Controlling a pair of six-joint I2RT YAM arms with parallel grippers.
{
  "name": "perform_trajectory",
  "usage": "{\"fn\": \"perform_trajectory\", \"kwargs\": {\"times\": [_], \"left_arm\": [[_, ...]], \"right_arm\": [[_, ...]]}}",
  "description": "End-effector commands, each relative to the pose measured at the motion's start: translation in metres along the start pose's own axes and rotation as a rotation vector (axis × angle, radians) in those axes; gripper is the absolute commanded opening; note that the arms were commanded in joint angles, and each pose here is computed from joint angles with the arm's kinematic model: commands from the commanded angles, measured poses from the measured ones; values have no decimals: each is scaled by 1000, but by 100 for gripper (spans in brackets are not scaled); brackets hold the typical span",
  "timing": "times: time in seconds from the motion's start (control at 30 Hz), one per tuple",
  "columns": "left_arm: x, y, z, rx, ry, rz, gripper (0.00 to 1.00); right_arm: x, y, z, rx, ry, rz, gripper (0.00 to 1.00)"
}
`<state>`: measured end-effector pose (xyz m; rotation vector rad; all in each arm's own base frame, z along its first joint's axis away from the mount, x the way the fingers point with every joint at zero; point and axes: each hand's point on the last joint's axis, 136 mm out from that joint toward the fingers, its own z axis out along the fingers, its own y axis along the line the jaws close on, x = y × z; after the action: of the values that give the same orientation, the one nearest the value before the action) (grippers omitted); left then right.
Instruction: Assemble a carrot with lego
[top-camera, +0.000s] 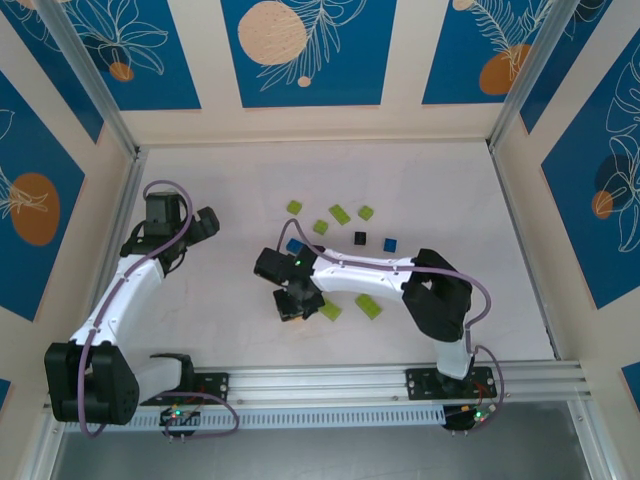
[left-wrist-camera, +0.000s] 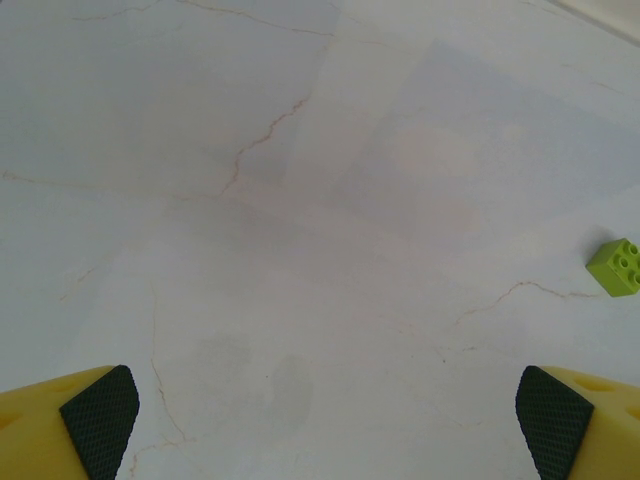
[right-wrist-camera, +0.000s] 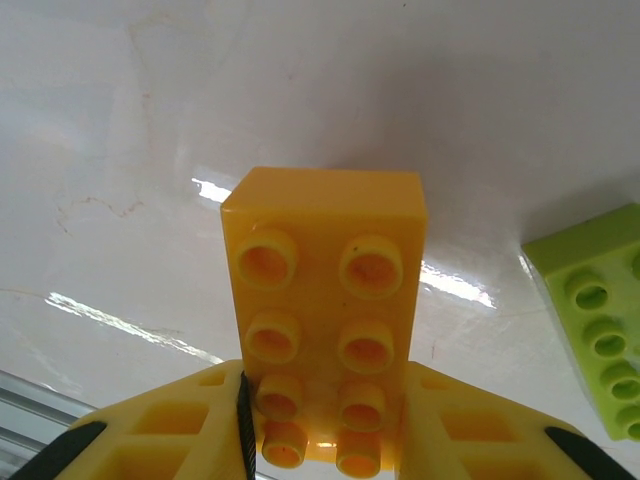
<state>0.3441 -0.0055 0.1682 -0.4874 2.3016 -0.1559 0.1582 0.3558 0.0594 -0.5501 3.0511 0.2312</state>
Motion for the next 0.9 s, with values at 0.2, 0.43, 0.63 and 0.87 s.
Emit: {"fn": "perform_trajectory", "kwargs": {"times": [0.2,0.43,0.63,0.87], "left_arm": [[3,3,-2,-2,7,-10,99],[3,3,-1,-4,11,-8,99],[2,4,-2,-9,7,-7,99],[2,5,-1,-14,8,-6,99]], "right_arm": [[19,-16,11,59,126,-110,35],[14,-14,2,34,135,-367,36],[12,-18,-9,-9,173,-475,39],[10,-15,-16,-34,184,-518,42]]}}
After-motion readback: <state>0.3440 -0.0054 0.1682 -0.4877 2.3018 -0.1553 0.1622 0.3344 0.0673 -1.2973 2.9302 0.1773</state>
